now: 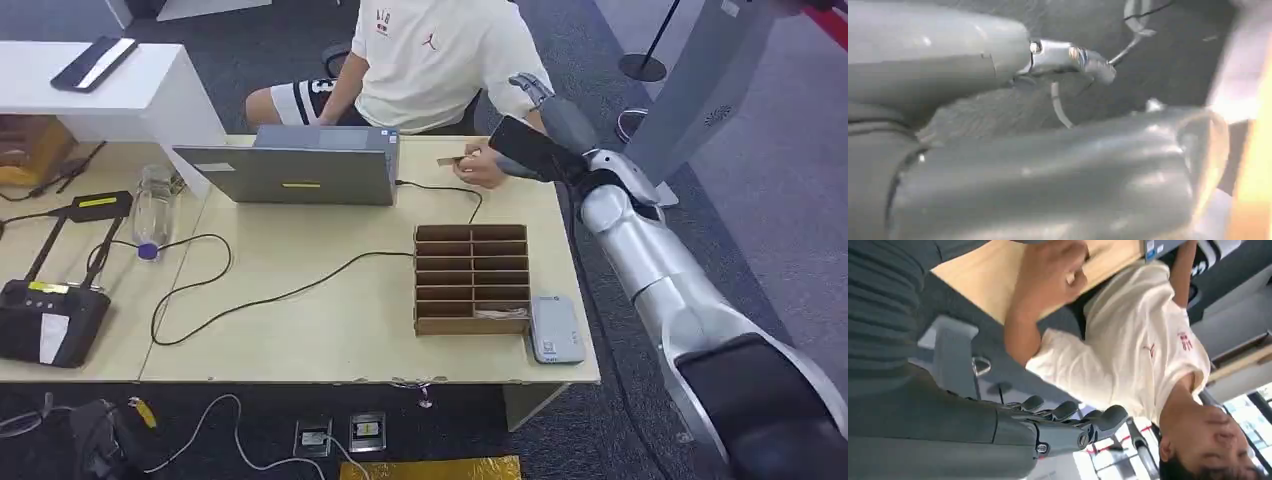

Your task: Pass the card to the sensor for recognition and then transmit it.

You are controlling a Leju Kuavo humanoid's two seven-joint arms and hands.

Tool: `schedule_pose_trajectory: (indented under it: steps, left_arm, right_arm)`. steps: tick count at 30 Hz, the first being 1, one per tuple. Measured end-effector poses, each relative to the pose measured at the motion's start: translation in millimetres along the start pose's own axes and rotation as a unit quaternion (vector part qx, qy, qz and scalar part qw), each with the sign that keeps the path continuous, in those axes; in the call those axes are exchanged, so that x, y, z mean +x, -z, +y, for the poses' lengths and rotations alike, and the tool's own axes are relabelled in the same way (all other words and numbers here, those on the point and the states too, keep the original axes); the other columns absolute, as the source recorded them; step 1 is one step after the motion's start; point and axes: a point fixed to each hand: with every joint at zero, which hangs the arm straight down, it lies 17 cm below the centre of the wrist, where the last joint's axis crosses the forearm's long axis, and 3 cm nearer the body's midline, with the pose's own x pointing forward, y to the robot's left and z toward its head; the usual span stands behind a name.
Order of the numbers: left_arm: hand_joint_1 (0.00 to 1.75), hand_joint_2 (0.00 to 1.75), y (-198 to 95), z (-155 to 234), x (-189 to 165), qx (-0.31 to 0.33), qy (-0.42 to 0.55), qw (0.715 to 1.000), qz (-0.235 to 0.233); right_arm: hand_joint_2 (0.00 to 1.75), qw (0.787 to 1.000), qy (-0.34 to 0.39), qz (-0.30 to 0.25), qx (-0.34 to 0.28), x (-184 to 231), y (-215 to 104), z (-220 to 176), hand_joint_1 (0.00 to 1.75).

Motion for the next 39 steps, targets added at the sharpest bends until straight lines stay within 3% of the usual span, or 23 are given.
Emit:
schedule_pose_trajectory:
  steps: [2,5,13,21,31,39]
  left_arm:
    - [0.00,0.00,-15.4,-13.6,-10.0,-0.012,0.011,1.000,-0.010]
    - [0.00,0.00,-35.5,-26.0,-36.8,-0.024,0.030,0.999,0.019]
    - [0.00,0.00,-40.5,-15.6,-53.4,0.003,0.004,0.999,0.054]
    - [0.00,0.00,-42.5,-13.4,-57.3,0.011,-0.006,0.998,0.062]
    - [0.00,0.00,-46.4,-11.5,-60.0,0.007,0.002,0.998,0.058]
    - [0.00,0.00,-48.7,-11.1,-55.5,-0.002,0.021,0.999,0.042]
  right_arm:
    - [1.75,0.999,0.033,0.009,0.008,-1.6,-9.8,-0.5,0.00]
    - [1.75,0.996,0.085,0.009,0.026,8.4,-32.6,8.5,0.00]
    - [1.75,0.992,0.108,-0.028,0.057,48.2,-86.3,20.3,0.00]
    - [1.75,0.992,0.087,-0.057,0.070,80.7,-115.2,15.0,0.00]
    - [1.75,0.990,0.032,-0.049,0.124,87.8,-157.4,41.5,0.00]
    - [1.75,0.988,-0.023,-0.046,0.146,84.2,-173.8,51.2,0.00]
